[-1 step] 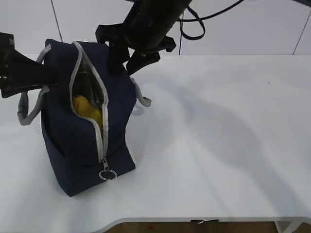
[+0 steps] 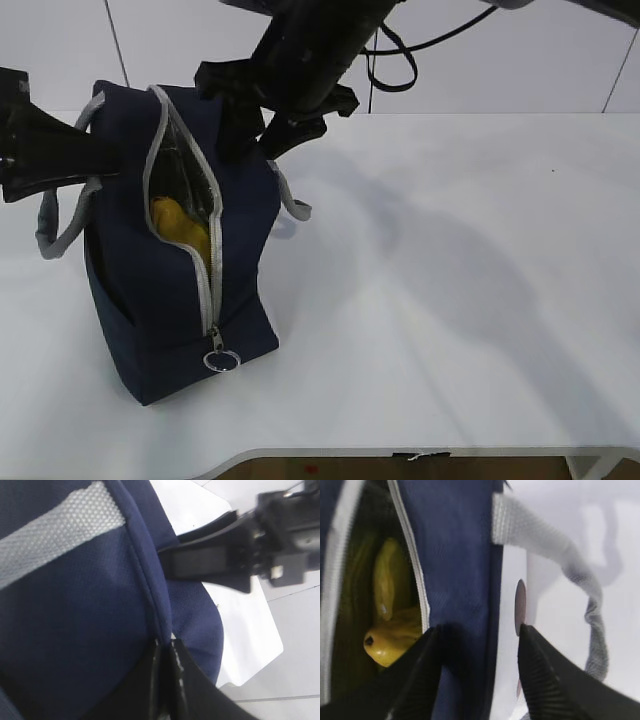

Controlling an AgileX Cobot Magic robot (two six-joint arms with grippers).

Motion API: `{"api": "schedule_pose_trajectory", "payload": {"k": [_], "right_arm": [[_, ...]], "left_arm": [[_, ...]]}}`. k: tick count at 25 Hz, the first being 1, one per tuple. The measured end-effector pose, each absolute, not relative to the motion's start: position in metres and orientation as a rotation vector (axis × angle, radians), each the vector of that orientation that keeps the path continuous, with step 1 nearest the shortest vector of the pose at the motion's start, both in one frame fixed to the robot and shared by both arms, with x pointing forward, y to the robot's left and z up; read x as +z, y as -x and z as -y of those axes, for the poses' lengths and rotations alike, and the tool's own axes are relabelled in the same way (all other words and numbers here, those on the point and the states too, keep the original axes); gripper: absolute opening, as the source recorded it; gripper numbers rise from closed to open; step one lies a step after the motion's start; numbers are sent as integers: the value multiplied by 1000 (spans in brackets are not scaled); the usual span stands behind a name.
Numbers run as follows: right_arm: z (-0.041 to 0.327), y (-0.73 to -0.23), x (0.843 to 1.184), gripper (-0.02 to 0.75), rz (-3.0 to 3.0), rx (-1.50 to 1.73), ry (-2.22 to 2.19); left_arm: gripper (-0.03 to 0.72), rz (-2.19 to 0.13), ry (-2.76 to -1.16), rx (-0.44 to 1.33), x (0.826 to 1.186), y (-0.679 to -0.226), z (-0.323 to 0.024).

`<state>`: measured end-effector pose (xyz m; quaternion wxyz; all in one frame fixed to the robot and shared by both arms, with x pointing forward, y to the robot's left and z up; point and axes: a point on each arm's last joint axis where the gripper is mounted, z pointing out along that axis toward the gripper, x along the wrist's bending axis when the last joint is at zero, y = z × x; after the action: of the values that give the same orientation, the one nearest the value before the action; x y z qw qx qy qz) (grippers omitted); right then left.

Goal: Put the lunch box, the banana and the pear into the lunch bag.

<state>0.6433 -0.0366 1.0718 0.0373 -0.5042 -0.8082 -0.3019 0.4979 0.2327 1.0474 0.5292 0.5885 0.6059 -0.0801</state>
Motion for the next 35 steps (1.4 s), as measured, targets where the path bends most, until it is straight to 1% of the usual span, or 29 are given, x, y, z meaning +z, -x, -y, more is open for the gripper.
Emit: {"api": "schedule_pose_trajectory", "payload": {"k": [3, 6, 9, 13, 14, 16, 17, 20, 24, 27, 30, 33, 35], "right_arm": [[34, -644, 1060, 397, 2470, -866, 1524], [34, -642, 1054, 351, 2487, -806, 1487], [35, -641, 1053, 258, 2493, -788, 1471], [35, -640, 1053, 159, 2493, -780, 1465], [35, -640, 1053, 127, 2495, -779, 1460], [35, -640, 1053, 38, 2508, -778, 1443], [35, -640, 1053, 19, 2517, -780, 1432], [37, -640, 1056, 8, 2557, -779, 1430], [46, -635, 1082, 7, 2637, -838, 1446], [55, -630, 1101, 7, 2712, -854, 1463], [65, -625, 1112, 7, 2769, -813, 1515], [76, -617, 1121, 7, 2795, -790, 1583], [84, -608, 1129, 7, 2814, -798, 1624]], "left_arm": [[-1, -1447, -1408, -191, 1047, -498, -233], [-1, -1444, -1412, -194, 1047, -497, -232], [-1, -1441, -1413, -200, 1047, -497, -232], [-1, -1439, -1419, -201, 1047, -497, -232], [-1, -1439, -1419, -201, 1047, -497, -232], [-1, -1439, -1419, -201, 1047, -497, -232], [-1, -1439, -1419, -201, 1047, -497, -232], [-1, -1437, -1405, -209, 1048, -497, -232], [-1, -1423, -1342, -221, 1053, -499, -231], [-1, -1412, -1338, -217, 1054, -500, -227], [-1, -1364, -1386, -183, 1063, -503, -208], [-1, -1290, -1420, -125, 1080, -509, -183], [-1, -1242, -1439, -120, 1089, -514, -166]]}}
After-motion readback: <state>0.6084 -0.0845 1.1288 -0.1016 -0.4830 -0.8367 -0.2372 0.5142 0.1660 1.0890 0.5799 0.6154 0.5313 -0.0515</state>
